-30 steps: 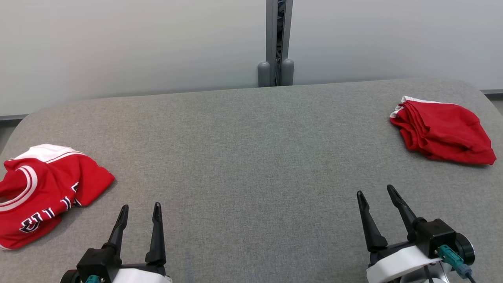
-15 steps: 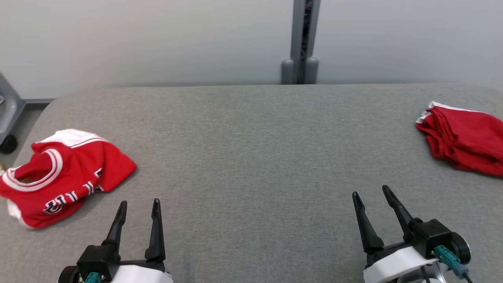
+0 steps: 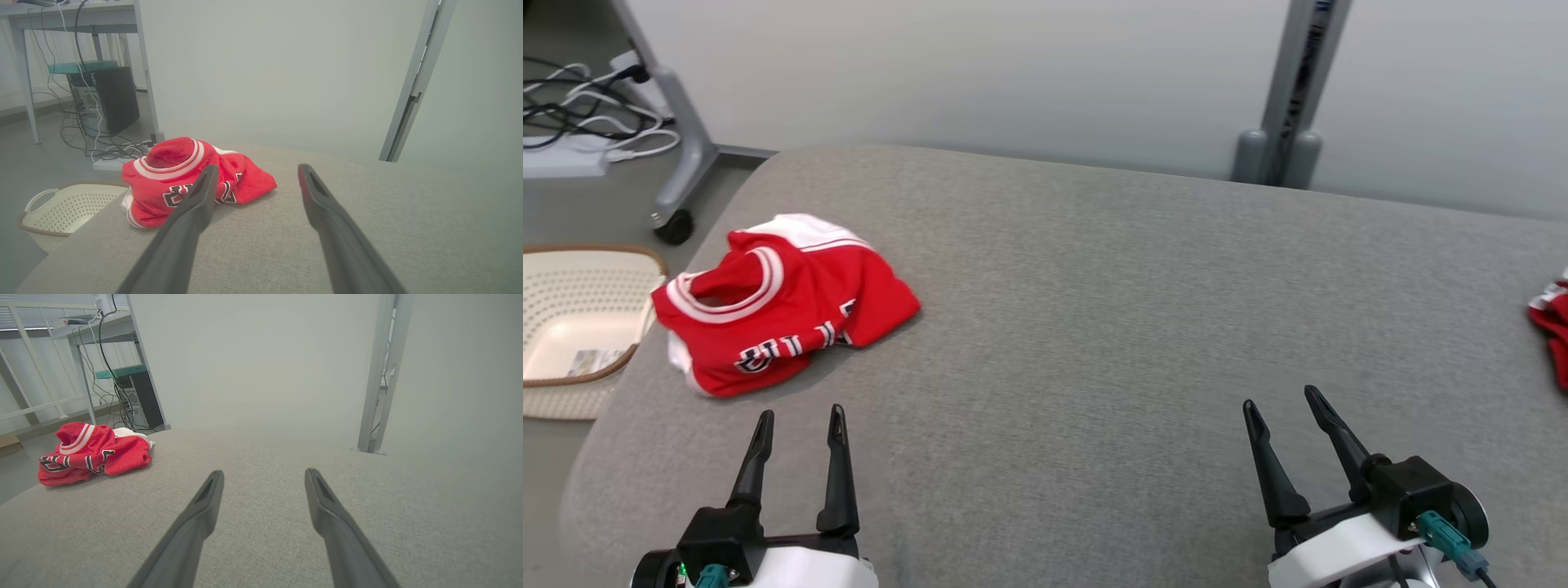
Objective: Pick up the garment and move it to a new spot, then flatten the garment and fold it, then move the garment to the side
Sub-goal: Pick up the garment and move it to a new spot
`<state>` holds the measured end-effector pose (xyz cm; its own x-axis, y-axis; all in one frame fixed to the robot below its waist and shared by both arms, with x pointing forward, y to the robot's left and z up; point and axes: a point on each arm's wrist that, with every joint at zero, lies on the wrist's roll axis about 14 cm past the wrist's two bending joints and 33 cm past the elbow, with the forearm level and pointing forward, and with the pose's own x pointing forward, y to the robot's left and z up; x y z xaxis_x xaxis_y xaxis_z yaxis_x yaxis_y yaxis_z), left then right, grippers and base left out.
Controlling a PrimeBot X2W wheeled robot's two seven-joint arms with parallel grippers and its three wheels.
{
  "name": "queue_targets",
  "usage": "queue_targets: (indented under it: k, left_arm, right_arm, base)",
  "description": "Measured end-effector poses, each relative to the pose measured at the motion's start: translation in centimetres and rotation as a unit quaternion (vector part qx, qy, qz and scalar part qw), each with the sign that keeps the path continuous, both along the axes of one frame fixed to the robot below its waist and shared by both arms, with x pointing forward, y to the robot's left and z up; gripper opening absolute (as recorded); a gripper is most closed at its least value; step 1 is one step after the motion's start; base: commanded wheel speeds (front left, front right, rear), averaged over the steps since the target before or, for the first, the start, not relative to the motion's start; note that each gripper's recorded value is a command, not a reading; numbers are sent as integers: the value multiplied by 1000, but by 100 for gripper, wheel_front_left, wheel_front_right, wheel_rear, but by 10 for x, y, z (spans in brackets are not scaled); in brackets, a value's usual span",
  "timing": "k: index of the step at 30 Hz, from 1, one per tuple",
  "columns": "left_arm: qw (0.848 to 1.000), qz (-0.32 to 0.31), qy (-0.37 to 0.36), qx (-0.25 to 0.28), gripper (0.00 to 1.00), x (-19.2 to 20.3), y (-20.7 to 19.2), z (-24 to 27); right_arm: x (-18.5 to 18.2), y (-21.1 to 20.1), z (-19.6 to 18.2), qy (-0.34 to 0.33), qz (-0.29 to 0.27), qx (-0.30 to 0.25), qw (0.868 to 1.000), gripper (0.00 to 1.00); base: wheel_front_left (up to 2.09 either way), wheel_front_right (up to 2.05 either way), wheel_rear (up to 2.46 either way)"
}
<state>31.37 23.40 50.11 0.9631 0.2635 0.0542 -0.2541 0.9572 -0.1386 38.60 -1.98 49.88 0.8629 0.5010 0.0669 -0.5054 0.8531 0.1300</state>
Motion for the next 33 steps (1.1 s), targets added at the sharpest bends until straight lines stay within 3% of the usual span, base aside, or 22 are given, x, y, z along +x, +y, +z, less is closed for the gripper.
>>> queue_targets:
  k: [14,33]
  left_arm:
    - [995,95,7,14,100,-47,47,-1]
    - [994,106,18,12,100,-41,56,-6]
  right_arm:
    - [-5,56,3,1,82,10,997,100]
    - [-1,58,-4,5,92,3,996,100]
  base:
    - [0,0,0]
    - [0,0,0]
